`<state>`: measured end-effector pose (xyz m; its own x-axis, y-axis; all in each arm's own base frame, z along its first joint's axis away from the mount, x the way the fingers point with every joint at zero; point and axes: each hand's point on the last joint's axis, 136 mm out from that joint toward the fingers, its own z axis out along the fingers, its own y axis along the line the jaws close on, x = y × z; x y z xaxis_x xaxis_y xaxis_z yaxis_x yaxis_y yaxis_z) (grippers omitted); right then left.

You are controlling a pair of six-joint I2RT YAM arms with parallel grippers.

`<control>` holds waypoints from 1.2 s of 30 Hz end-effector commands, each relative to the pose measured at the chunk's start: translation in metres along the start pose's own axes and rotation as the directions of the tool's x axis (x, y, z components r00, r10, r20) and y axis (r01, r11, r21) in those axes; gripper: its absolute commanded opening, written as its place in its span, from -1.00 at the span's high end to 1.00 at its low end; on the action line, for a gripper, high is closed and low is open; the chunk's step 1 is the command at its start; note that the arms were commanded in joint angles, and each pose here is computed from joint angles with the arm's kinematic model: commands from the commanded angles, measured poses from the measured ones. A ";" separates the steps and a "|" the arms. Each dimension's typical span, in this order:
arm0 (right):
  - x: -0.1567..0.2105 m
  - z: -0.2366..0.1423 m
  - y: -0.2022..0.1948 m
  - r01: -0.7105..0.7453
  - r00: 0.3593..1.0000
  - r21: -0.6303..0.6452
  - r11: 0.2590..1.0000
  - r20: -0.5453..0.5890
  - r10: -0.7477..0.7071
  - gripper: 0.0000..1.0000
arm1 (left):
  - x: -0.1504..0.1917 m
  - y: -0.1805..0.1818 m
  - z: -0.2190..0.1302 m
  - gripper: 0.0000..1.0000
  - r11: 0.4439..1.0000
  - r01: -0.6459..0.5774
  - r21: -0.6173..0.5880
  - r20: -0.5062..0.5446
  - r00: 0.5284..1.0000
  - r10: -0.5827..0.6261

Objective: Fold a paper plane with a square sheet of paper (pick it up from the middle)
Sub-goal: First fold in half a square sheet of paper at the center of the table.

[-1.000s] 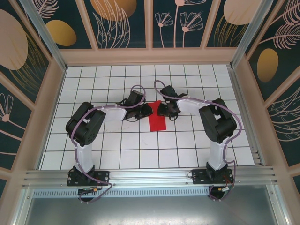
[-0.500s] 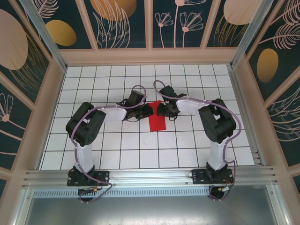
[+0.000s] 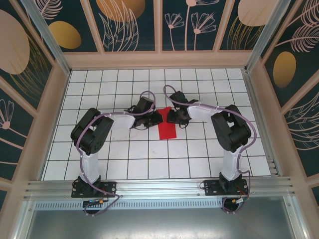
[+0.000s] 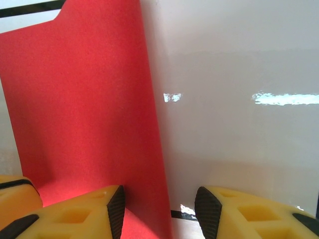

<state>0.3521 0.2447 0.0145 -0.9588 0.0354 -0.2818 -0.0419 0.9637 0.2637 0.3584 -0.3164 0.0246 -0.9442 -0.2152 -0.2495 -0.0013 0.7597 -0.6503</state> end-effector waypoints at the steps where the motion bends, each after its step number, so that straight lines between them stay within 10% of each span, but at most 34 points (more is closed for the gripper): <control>1: 0.040 0.042 -0.031 -0.020 0.992 0.106 0.994 -0.122 0.033 0.02 | 0.010 0.015 0.005 0.69 0.998 -0.001 -0.057 -0.018 1.000 0.000; 15: 0.026 0.024 -0.011 -0.030 0.995 0.017 0.999 -0.093 0.031 0.01 | 0.012 0.043 0.008 0.73 0.979 -0.018 -0.204 -0.023 1.000 0.013; 24: -0.018 -0.051 0.018 -0.024 0.996 -0.225 0.974 0.081 0.044 -0.01 | 0.015 0.053 0.010 0.74 0.968 -0.026 -0.249 -0.037 0.999 0.017; 36: 0.016 -0.037 0.040 -0.004 0.999 -0.405 0.914 -0.041 -0.014 0.28 | 0.018 0.063 0.012 0.75 0.952 -0.041 -0.305 -0.053 0.998 0.026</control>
<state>0.3314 0.2650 0.0647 -0.9602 0.0462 -0.2755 -0.1281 0.8036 0.5812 0.3612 -0.3082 0.0130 -0.9410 -0.1890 -0.2808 -0.0119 0.8475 -0.5307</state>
